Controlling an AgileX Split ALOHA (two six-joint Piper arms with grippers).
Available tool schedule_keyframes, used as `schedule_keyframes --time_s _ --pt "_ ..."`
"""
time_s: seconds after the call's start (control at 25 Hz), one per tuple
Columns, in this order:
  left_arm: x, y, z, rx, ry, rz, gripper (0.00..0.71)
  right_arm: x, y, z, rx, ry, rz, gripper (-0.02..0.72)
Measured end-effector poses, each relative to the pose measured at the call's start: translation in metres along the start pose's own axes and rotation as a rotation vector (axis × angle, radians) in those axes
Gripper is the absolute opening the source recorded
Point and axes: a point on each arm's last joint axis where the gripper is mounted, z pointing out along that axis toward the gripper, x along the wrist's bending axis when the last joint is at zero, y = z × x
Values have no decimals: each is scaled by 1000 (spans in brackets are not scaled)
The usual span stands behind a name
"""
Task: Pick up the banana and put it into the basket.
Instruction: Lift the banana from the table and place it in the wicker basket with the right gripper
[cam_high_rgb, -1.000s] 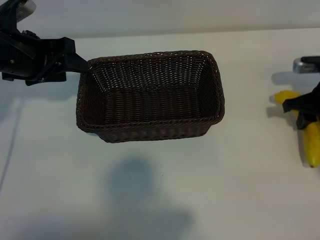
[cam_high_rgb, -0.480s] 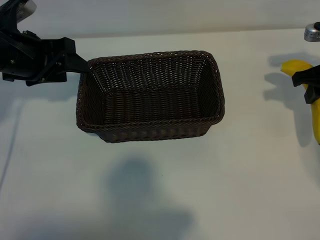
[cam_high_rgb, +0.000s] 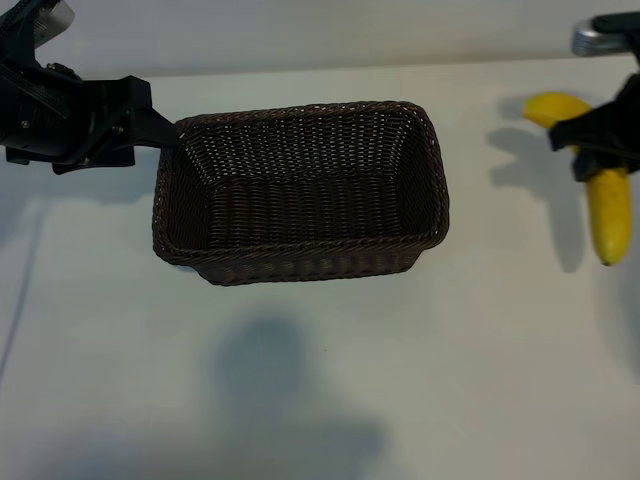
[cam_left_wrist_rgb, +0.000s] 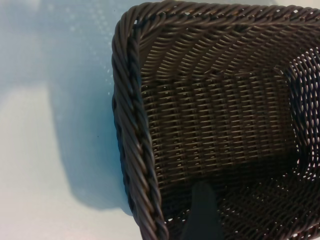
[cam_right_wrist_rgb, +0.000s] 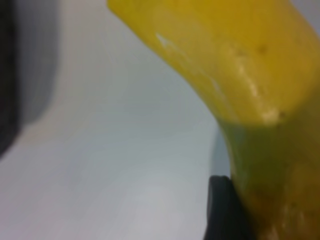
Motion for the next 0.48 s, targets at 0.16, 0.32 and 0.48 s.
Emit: schedule_keyframes --time_s 0.16,0.32,0.48 --pt "0 0 0 0 -1 -1 588 30 6 -5 -25 35 -74 401" --pt "0 0 0 3 -3 -1 588 55 7 -5 -31 59 -139 401" --pt "-1 -1 0 14 -7 -2 588 72 4 0 -21 75 -186 401"
